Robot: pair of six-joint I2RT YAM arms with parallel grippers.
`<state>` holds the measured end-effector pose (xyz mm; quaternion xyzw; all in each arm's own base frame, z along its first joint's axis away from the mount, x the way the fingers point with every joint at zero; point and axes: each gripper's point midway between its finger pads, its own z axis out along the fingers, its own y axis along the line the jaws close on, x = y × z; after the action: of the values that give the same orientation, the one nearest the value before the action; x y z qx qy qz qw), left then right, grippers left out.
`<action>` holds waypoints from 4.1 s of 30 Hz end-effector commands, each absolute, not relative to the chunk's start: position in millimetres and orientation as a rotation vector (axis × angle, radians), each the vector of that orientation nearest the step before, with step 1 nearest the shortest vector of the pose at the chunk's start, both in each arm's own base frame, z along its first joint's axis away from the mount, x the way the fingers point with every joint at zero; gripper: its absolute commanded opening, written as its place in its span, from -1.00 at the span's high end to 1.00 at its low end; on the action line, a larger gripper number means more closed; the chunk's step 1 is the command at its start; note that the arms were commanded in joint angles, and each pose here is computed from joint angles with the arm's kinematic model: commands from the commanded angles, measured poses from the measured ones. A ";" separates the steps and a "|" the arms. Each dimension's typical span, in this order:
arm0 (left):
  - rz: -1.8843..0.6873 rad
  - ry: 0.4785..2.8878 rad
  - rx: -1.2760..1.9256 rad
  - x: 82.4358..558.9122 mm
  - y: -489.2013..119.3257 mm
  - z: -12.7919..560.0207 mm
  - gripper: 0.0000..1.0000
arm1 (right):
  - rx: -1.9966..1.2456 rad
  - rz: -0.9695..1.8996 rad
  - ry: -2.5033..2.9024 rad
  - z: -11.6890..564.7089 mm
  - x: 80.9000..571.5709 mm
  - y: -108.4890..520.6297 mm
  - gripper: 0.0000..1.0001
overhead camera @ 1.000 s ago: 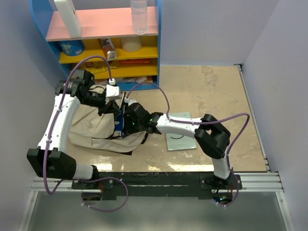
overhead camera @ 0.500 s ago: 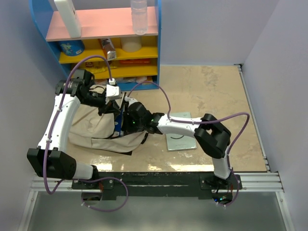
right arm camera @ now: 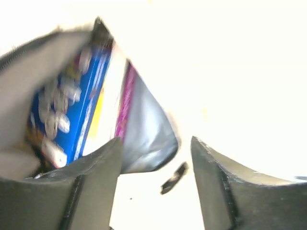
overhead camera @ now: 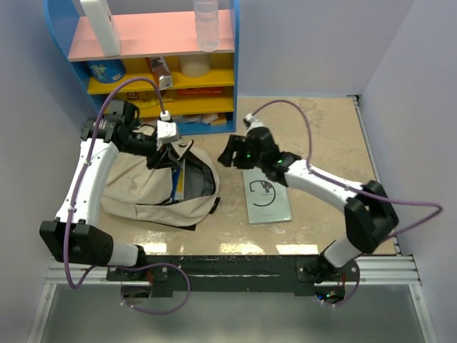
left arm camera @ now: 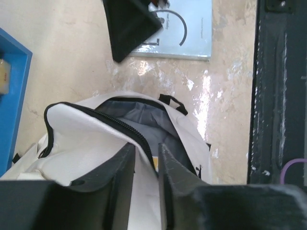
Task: Pack the student bag
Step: Place the book in the student bag, then pick up the book from the center of the board.
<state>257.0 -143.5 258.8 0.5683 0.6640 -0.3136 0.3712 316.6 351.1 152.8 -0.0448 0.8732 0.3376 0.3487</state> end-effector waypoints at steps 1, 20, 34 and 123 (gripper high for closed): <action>-0.782 1.560 1.398 268.2 -157.7 313.7 0.28 | 0.011 0.753 2.217 182.5 331.7 280.1 -0.33; -1.110 1.507 1.589 237.8 -324.8 232.6 -0.36 | 0.442 0.417 2.380 103.8 308.3 107.9 -0.71; -1.137 1.873 1.446 253.2 -364.9 112.3 -0.70 | 0.516 0.530 2.420 62.8 278.4 105.8 -0.77; -0.795 1.812 1.368 293.8 -370.5 164.8 -0.71 | 0.270 1.077 2.332 78.3 271.3 170.5 1.00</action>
<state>281.0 -362.7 73.5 0.5367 0.7350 -0.2997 0.2861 255.5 169.1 69.7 0.1124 0.8751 0.4000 0.2481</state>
